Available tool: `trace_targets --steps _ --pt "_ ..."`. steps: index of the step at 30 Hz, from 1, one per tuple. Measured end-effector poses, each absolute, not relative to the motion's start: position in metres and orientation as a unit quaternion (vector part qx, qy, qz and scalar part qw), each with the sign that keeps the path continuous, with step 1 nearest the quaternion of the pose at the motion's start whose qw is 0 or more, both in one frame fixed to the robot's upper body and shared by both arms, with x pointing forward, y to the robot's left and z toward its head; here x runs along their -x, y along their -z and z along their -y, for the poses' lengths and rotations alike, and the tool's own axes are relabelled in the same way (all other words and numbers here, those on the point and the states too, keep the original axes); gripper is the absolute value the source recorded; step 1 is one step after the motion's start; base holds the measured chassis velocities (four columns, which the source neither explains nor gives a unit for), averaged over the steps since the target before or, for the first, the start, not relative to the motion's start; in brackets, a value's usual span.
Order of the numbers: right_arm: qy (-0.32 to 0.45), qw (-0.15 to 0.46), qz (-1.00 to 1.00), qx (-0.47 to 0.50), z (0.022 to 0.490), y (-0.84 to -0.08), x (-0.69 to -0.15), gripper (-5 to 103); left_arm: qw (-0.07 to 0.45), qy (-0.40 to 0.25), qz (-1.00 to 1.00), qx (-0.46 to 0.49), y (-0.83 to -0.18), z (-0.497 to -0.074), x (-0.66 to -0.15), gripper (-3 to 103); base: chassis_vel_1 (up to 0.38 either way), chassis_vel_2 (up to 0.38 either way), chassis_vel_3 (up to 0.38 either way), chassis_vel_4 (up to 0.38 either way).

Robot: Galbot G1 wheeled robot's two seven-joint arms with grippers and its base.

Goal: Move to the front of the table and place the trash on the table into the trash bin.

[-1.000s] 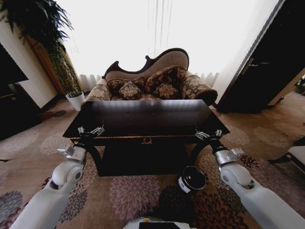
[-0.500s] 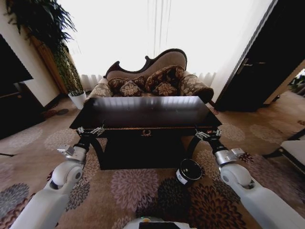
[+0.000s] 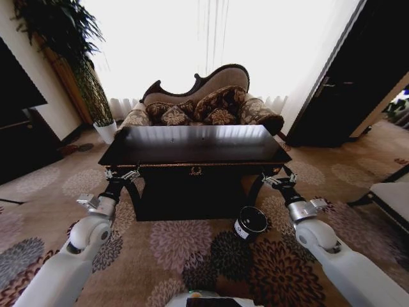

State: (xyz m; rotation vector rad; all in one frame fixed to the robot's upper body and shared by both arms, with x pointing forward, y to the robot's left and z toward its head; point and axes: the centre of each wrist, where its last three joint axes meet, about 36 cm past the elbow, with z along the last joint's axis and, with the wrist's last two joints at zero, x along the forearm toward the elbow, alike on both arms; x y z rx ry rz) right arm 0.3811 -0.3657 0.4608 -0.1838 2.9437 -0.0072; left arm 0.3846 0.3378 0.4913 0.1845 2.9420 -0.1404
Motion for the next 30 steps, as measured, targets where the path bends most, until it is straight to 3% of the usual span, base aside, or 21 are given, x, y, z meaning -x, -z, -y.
trace_targets --steps 30 --pt "0.002 0.096 -0.993 0.062 0.3657 -0.4608 -0.3811 100 0.095 0.047 -0.992 -0.062 -0.4913 -0.3378 -0.3846 100 0.112 -0.114 -0.113 0.111"
